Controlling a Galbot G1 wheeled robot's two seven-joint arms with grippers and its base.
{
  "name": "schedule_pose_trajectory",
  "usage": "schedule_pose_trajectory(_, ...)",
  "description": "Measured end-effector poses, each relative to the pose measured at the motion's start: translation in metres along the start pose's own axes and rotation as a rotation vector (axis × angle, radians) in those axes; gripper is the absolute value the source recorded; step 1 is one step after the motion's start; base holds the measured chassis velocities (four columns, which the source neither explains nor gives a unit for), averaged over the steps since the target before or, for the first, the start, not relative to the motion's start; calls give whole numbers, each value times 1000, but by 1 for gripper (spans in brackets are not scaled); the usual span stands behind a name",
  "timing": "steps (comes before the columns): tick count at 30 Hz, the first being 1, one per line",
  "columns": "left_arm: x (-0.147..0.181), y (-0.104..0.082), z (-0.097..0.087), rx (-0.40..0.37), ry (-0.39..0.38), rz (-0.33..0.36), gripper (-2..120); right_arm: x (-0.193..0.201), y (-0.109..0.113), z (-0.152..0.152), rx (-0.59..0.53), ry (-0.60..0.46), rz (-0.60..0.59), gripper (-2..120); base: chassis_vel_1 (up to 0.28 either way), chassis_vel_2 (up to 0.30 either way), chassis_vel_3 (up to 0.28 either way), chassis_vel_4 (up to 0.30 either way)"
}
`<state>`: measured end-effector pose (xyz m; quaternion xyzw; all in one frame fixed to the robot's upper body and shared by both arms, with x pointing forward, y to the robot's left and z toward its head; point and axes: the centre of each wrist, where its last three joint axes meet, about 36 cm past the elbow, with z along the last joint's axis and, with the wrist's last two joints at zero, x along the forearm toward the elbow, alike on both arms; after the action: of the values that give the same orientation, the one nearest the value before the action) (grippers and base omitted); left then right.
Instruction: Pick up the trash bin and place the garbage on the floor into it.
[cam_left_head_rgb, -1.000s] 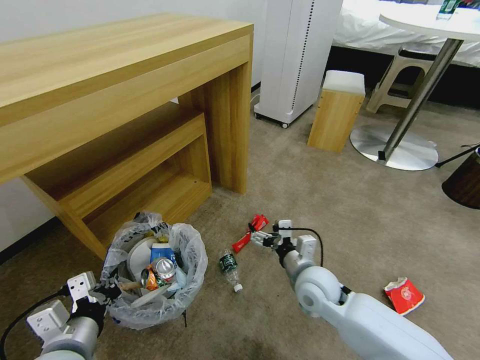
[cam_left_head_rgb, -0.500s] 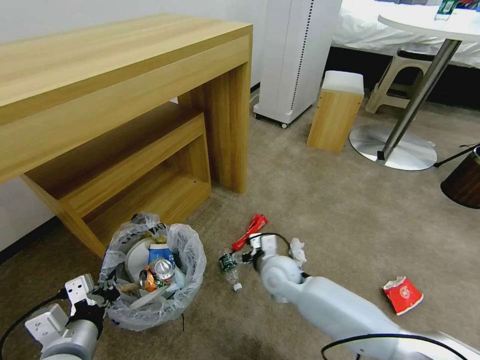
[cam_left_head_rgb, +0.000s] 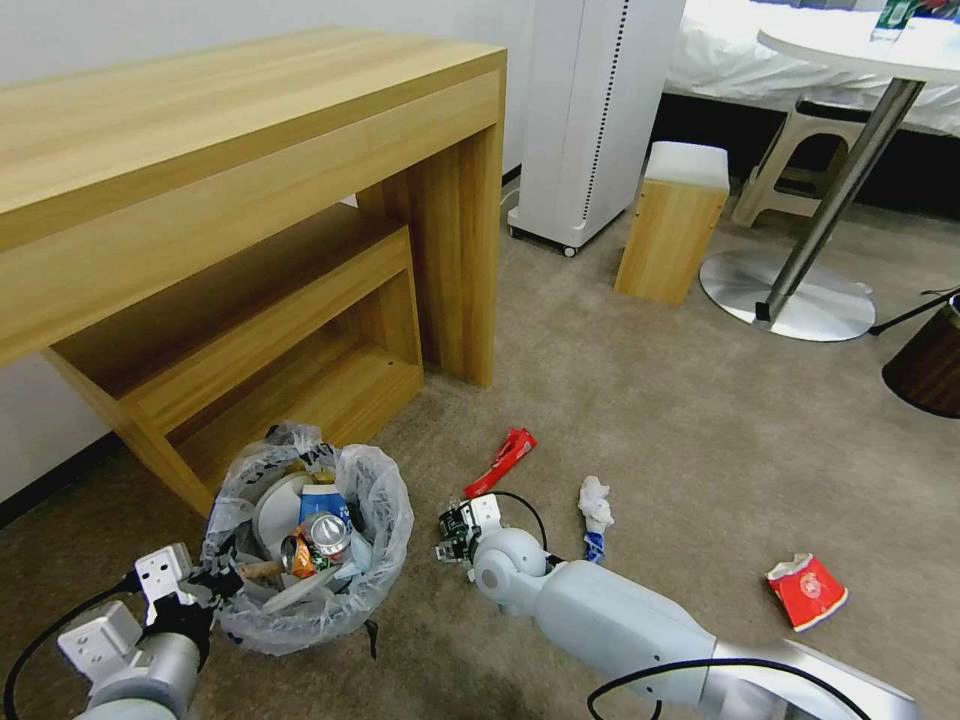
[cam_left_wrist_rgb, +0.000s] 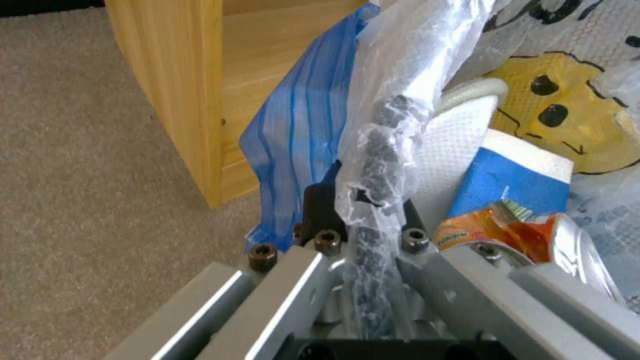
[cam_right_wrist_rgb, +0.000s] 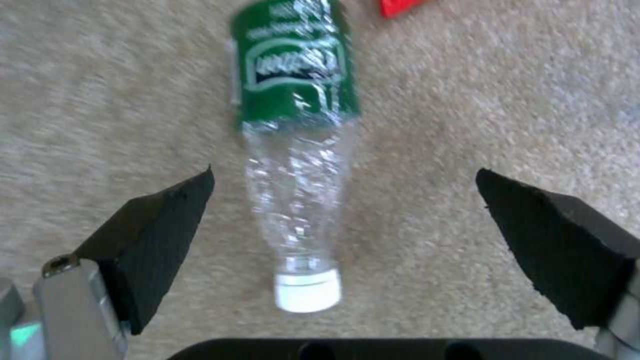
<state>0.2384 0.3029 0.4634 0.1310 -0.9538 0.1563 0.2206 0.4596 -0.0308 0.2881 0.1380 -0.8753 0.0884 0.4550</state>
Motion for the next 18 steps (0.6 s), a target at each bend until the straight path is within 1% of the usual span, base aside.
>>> schedule_pose_trajectory(3,1,-2,0,2,0,6,0,-9,0,7,9,0,6,100,0,0,0,0)
schedule_pose_trajectory(16,2,-5,1,4,3,22,0,-36,0,18,28,17,19,100,0,0,0,0)
schedule_pose_trajectory(18,4,-6,0,1,1,31,0,-43,-2,21,31,15,29,97,0,0,0,0)
